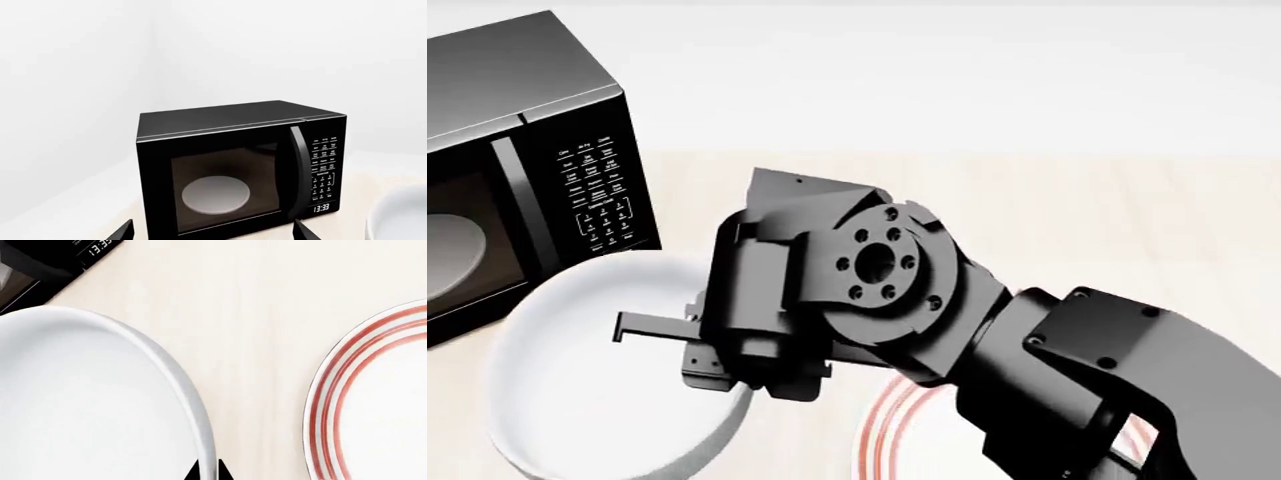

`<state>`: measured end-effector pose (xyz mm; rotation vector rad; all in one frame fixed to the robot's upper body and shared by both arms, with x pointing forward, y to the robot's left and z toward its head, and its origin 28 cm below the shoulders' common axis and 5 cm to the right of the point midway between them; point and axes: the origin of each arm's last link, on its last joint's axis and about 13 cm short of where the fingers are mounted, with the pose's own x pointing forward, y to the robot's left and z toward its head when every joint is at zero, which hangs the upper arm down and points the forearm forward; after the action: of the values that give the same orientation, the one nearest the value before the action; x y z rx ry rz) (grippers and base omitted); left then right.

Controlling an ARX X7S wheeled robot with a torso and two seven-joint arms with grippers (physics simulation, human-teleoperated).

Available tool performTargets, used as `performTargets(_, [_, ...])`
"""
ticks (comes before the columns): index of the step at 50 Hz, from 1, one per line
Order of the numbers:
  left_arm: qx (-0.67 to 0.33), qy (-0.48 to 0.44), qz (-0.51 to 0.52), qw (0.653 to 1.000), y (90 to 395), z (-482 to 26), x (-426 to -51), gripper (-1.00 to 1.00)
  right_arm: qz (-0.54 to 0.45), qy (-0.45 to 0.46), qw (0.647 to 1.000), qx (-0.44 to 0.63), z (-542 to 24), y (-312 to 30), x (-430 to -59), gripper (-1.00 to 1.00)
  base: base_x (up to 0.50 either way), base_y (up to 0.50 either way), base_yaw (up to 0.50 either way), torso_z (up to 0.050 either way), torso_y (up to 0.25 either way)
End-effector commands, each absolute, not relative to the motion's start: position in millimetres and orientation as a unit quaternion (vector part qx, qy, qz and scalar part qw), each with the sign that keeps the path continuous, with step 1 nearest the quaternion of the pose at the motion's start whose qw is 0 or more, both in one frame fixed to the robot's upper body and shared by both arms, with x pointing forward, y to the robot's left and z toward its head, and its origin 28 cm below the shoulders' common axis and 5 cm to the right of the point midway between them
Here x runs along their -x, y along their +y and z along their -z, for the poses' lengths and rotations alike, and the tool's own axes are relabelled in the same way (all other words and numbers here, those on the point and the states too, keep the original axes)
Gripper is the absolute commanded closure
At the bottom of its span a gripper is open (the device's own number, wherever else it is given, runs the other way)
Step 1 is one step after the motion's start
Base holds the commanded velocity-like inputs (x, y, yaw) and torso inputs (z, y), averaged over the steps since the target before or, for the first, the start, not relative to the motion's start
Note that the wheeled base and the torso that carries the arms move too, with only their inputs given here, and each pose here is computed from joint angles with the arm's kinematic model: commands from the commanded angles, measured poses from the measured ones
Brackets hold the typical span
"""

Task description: Put the white bowl to the right of the plate.

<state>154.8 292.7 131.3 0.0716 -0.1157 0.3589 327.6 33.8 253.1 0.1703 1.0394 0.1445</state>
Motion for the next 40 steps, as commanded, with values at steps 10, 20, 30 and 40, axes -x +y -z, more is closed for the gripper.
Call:
performTargets(10, [-0.038, -0.055, -0.178, 0.982, 292, -130, -156, -1.0, -0.033, 0.462, 0.88, -0.104, -282, 4, -341, 1.0, 0.0, 0.0, 0.0, 0.0, 0.001])
performTargets(20, [-0.038, -0.054, -0.179, 0.982, 292, -130, -157, -1.0, -0.001, 0.442, 0.89, -0.112, -294, -19, -343, 1.0, 0.0, 0.0, 0.0, 0.0, 0.0])
performTargets(30, [-0.041, -0.05, -0.179, 0.982, 290, -129, -161, -1.0, 0.042, 0.436, 0.886, -0.151, -309, -53, -352, 1.0, 0.0, 0.0, 0.0, 0.0, 0.0])
performTargets(40, [-0.041, -0.05, -0.179, 0.982, 291, -129, -161, -1.0, 0.064, 0.429, 0.884, -0.176, -315, -78, -358, 1.0, 0.0, 0.0, 0.0, 0.0, 0.001])
